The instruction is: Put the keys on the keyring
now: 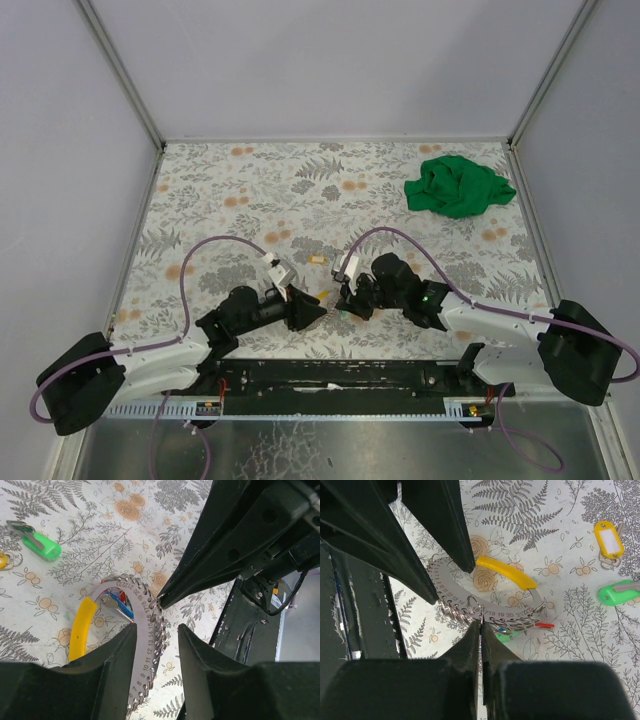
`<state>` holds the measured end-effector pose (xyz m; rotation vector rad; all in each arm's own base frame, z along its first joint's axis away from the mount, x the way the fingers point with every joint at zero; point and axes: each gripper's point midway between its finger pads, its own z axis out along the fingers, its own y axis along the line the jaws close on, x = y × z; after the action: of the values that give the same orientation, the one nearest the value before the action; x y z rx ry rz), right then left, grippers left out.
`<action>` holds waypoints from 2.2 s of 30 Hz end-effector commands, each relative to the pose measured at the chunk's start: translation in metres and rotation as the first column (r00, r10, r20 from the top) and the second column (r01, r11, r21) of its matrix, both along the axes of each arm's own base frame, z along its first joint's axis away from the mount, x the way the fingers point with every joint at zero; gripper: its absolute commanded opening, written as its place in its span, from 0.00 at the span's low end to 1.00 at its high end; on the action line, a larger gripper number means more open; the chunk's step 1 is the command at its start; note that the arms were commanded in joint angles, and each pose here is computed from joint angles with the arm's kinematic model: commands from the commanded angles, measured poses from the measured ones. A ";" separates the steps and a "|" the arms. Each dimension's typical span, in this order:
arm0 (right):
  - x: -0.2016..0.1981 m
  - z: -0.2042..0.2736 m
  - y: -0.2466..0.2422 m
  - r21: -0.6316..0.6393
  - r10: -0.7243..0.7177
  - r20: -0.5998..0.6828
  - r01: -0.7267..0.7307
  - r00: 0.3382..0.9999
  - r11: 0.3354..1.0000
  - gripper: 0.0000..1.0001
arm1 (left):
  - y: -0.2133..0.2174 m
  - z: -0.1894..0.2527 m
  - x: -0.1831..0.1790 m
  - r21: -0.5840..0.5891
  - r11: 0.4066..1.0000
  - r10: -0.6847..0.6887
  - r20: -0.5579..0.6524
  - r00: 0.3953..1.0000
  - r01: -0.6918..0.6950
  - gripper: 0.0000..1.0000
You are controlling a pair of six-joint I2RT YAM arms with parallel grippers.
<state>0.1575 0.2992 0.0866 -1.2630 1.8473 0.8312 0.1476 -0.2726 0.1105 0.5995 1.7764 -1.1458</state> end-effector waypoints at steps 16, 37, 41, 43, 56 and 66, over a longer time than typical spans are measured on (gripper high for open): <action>0.007 0.030 0.018 0.087 0.029 0.051 -0.033 0.998 0.996 0.00 | -0.025 0.019 0.008 -0.042 0.997 -0.058 0.039 0.998 0.059 0.20; 0.008 0.034 0.017 0.100 0.018 0.060 -0.024 0.998 0.995 0.00 | -0.029 0.012 0.004 -0.015 0.995 -0.098 0.037 0.995 0.098 0.00; 0.010 0.033 0.012 0.096 -0.016 0.059 0.010 0.998 0.995 0.01 | -0.027 0.016 0.006 0.003 0.995 -0.098 0.087 0.991 0.098 0.00; 0.012 0.031 0.009 0.096 -0.032 0.052 0.027 0.998 0.995 0.03 | -0.026 0.019 0.007 0.014 0.994 -0.106 0.124 0.987 0.105 0.00; 0.037 0.043 -0.022 0.179 -0.154 -0.043 0.160 0.987 0.971 0.29 | -0.026 0.025 0.010 0.126 0.980 -0.182 0.276 0.944 0.152 0.00; 0.001 0.066 -0.010 0.252 0.149 0.122 -0.175 0.981 0.952 0.46 | -0.027 0.030 0.014 0.179 0.971 -0.206 0.305 0.930 0.157 0.00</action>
<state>0.1719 0.2786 0.1311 -1.1447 1.7160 0.9730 0.1557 -0.2923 0.1144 0.9653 1.6517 -0.9990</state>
